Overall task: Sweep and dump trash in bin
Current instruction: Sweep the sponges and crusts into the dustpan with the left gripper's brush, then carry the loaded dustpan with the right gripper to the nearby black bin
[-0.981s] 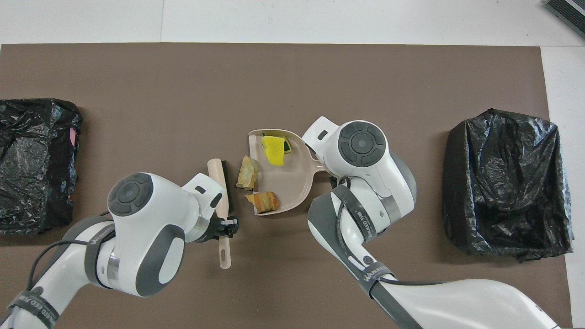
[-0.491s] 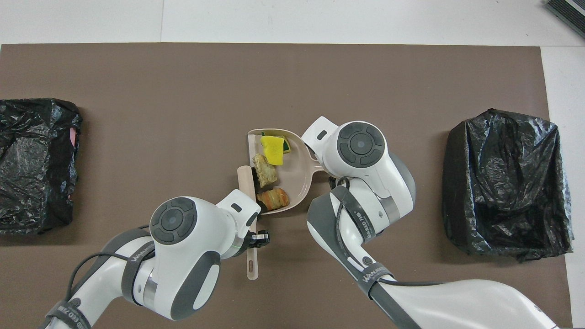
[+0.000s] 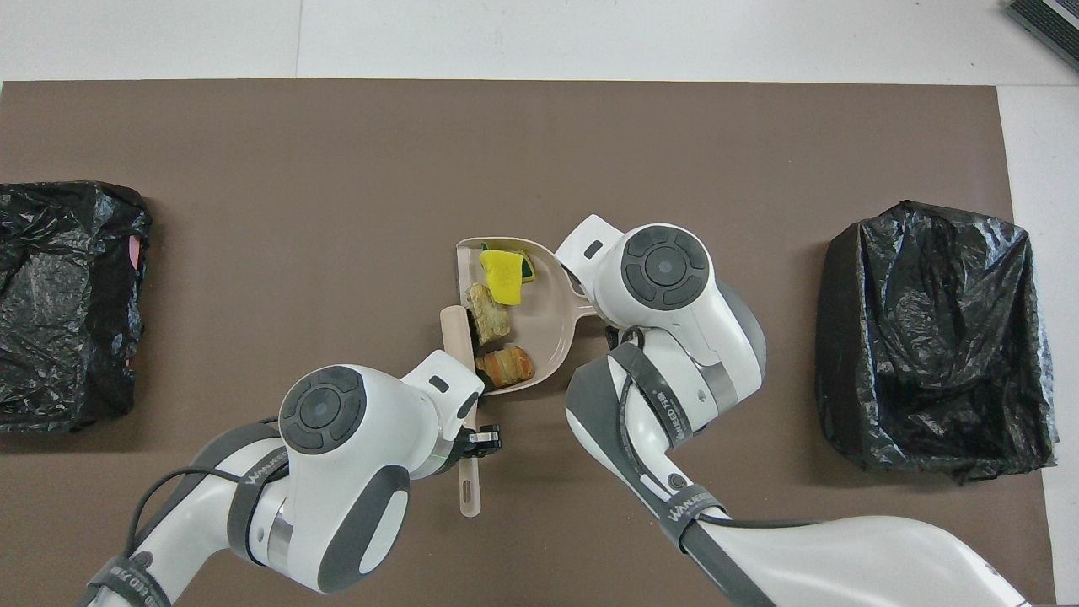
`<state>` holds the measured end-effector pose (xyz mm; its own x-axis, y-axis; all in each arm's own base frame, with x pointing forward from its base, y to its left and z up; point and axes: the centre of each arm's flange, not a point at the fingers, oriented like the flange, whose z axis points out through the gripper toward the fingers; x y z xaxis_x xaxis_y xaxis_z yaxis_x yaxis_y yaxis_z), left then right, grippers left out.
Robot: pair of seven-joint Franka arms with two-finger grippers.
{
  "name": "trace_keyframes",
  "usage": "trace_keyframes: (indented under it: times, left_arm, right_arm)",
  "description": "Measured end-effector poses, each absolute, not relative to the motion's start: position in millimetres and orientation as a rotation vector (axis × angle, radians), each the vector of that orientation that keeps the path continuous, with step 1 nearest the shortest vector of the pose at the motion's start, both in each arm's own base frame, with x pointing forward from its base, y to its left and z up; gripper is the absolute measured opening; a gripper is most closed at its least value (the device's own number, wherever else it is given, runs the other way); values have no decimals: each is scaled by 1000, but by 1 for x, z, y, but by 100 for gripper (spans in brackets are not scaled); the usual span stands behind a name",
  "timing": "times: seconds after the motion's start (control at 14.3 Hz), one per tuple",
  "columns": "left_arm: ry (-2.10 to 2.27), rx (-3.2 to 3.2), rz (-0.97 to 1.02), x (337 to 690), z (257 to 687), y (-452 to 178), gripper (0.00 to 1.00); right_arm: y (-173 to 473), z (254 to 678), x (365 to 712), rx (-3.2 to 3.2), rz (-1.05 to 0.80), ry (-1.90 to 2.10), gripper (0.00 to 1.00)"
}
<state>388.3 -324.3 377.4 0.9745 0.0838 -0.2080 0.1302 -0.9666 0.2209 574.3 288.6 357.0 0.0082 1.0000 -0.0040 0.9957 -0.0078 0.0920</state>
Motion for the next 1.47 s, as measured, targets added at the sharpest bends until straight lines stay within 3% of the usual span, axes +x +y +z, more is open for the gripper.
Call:
trace_keyframes:
  times: [0.42, 0.7, 1.19, 1.47]
  left_arm:
    - [148, 2980, -353, 411, 432, -279, 27]
    - [121, 3093, -324, 380, 457, -273, 27]
    - [78, 3122, -175, 290, 403, -337, 27]
    - [158, 3123, -172, 271, 368, -360, 27]
  right_arm:
    - [266, 378, 588, 2237, 139, 2105, 32]
    - [237, 412, 596, 2261, 102, 2131, 32]
    - [133, 481, 616, 2279, -18, 2215, 32]
    - [67, 519, 608, 2383, -38, 2113, 32]
